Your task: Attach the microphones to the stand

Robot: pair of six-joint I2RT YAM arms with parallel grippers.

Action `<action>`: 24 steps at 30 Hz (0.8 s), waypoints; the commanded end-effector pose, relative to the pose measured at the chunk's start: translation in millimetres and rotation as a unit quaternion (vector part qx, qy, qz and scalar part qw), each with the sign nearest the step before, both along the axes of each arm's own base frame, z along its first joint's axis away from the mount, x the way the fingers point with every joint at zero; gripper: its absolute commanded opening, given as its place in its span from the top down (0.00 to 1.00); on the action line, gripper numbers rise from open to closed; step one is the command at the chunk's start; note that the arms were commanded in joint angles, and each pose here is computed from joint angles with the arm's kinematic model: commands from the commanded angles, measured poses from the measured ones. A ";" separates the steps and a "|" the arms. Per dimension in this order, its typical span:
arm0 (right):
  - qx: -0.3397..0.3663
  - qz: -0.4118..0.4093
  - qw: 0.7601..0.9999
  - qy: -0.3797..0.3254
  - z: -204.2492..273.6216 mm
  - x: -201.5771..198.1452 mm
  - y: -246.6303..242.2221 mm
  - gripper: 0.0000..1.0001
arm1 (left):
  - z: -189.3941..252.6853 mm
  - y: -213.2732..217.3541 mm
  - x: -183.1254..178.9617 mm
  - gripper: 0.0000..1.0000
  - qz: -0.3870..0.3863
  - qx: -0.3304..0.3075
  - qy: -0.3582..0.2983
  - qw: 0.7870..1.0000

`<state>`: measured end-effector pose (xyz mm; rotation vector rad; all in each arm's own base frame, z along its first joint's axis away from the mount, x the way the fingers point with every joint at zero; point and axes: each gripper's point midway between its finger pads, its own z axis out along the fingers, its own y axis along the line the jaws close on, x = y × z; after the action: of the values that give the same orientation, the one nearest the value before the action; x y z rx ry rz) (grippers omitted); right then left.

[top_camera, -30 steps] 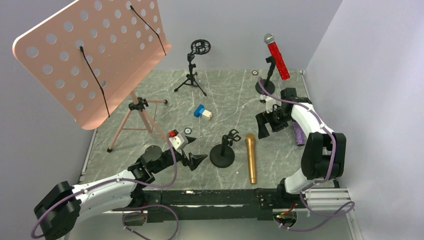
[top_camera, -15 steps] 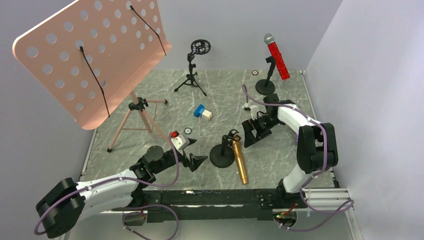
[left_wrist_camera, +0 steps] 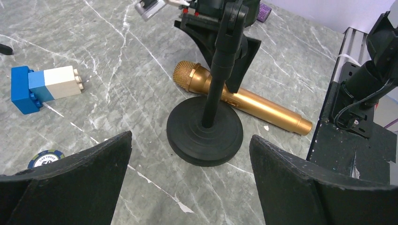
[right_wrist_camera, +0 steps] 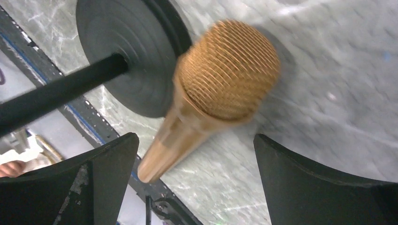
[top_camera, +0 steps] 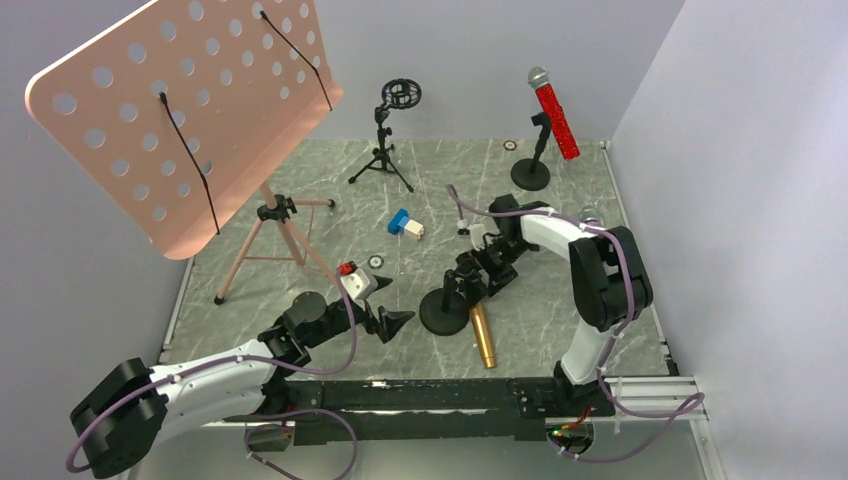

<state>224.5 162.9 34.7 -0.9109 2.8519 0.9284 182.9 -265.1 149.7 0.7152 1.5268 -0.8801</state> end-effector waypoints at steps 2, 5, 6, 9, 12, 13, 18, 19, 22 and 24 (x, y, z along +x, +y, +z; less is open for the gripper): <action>-0.083 0.017 0.995 -0.060 -12.0 15.6 9.4 0.00 | 15.2 -0.1 2.4 0.01 0.009 -0.023 -0.004 1.000; -0.166 -0.001 0.982 -0.095 -22.7 28.2 -16.9 0.01 | 17.5 0.9 3.6 0.01 0.013 -0.023 -0.005 1.000; -0.189 -0.006 0.976 -0.107 -24.4 31.9 -25.6 0.01 | 17.6 1.1 3.6 0.01 0.014 -0.022 -0.005 1.000; -0.240 -0.023 0.961 -0.135 -24.9 40.4 -50.8 0.04 | 18.7 1.4 4.5 0.01 0.015 -0.019 -0.005 1.000; -0.272 -0.048 0.950 -0.145 -26.3 48.7 -77.7 0.05 | 19.5 0.2 4.8 0.01 0.013 -0.016 -0.005 1.000; -0.275 -0.055 0.949 -0.145 -26.7 49.7 -84.3 0.08 | 20.3 -0.4 4.9 0.01 0.012 -0.015 -0.004 1.000; -0.252 -0.044 0.957 -0.137 -23.5 37.8 -89.1 0.18 | 25.9 -1.9 5.1 0.01 0.012 -0.021 0.000 1.000; -0.244 -0.038 0.960 -0.131 -24.4 32.9 -86.9 0.19 | 27.1 -1.6 5.4 0.01 0.014 -0.025 0.001 1.000; -0.260 -0.024 0.957 -0.126 -28.6 22.8 -94.9 0.22 | 34.4 -0.1 5.7 0.01 0.021 -0.047 0.001 0.999; -0.281 -0.016 0.950 -0.132 -29.3 19.8 -106.1 0.23 | 41.0 2.9 7.0 0.01 0.032 -0.071 0.007 0.997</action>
<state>260.7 77.2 8.9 -0.8476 2.8795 0.0758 184.9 -262.0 154.9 0.6708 1.5584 -0.8812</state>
